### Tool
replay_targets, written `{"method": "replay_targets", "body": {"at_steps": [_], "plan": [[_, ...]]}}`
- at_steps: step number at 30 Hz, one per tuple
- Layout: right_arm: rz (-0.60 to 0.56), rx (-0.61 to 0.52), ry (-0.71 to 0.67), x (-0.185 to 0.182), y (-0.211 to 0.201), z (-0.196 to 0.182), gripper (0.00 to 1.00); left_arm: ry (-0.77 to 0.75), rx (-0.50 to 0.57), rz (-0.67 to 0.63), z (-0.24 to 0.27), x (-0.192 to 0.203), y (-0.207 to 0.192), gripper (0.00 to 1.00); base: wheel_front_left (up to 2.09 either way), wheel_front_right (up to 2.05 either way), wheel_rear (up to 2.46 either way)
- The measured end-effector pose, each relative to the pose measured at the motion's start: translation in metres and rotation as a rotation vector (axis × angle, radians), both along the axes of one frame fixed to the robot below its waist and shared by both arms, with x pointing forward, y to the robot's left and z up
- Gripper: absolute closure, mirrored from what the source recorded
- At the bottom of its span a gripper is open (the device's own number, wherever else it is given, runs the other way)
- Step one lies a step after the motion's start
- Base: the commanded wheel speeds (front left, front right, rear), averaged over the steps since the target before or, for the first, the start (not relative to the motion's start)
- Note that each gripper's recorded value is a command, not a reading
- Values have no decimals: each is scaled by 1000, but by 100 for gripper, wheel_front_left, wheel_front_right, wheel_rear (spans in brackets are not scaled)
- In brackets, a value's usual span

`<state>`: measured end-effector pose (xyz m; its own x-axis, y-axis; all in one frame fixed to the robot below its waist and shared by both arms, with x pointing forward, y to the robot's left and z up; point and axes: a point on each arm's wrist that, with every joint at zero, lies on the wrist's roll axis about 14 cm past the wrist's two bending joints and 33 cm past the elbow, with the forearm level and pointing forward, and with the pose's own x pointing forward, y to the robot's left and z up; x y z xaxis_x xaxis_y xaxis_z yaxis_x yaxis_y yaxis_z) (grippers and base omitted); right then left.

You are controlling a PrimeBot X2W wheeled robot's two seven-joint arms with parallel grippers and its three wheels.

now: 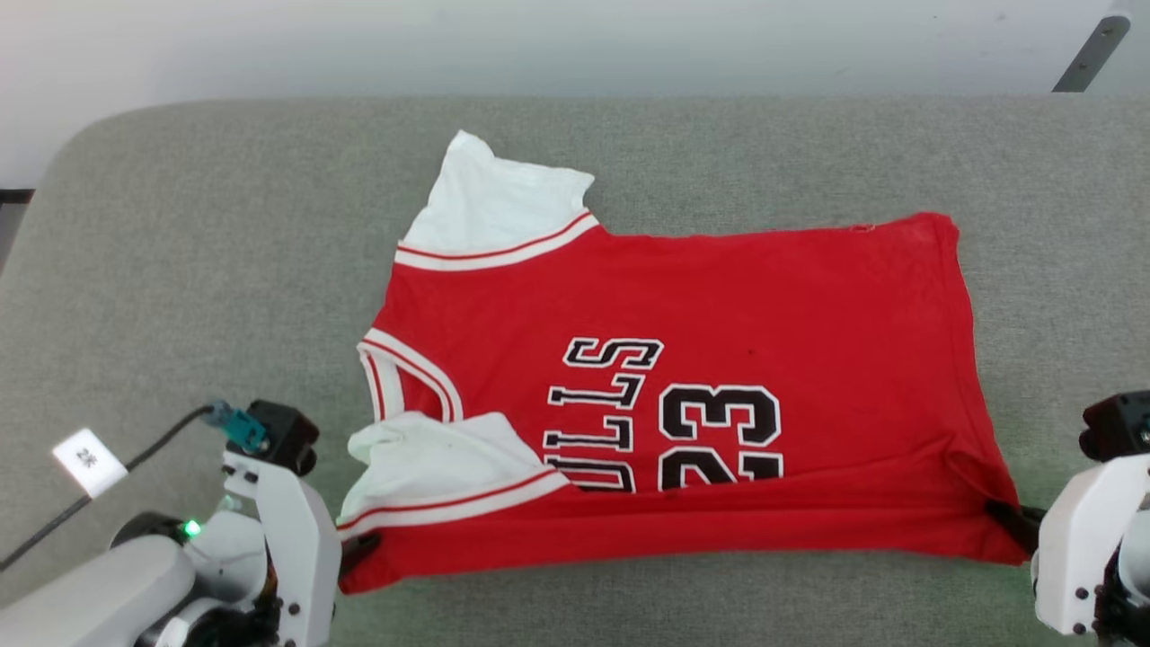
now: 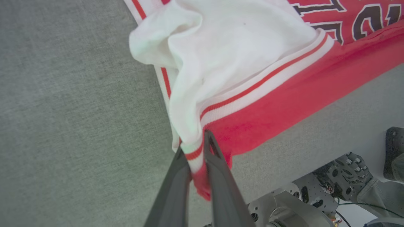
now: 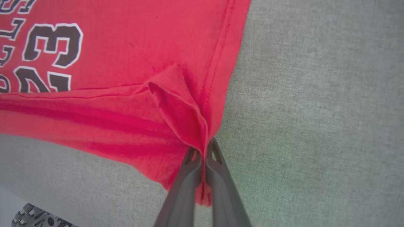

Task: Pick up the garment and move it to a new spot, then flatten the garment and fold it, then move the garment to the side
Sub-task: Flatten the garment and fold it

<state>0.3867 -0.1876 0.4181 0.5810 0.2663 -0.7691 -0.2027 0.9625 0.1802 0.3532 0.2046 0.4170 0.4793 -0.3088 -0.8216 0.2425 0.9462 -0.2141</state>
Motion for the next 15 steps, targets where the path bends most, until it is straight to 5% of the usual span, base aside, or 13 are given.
{"method": "replay_targets", "body": {"at_steps": [3, 8, 12, 13, 15], "plan": [[-11, 6, 17, -8, -1, -4, 100, 11, 0, 0, -3, -5, -1, 100, 0, 0, 0], [-24, 6, 29, -16, 0, -10, 100, 48, -9, -4, -14, -14, -8, 84, 0, 0, 0], [-24, 16, 46, -19, 3, -16, 100, 65, -8, -7, -23, -16, -11, 56, 0, 0, 0], [-23, 17, 50, -20, 4, -17, 100, 66, -6, -6, -24, -16, -11, 42, 0, 0, 0], [-20, 13, 53, -21, 4, -17, 73, 67, -2, -6, -26, -15, -11, 32, 0, 0, 0]]}}
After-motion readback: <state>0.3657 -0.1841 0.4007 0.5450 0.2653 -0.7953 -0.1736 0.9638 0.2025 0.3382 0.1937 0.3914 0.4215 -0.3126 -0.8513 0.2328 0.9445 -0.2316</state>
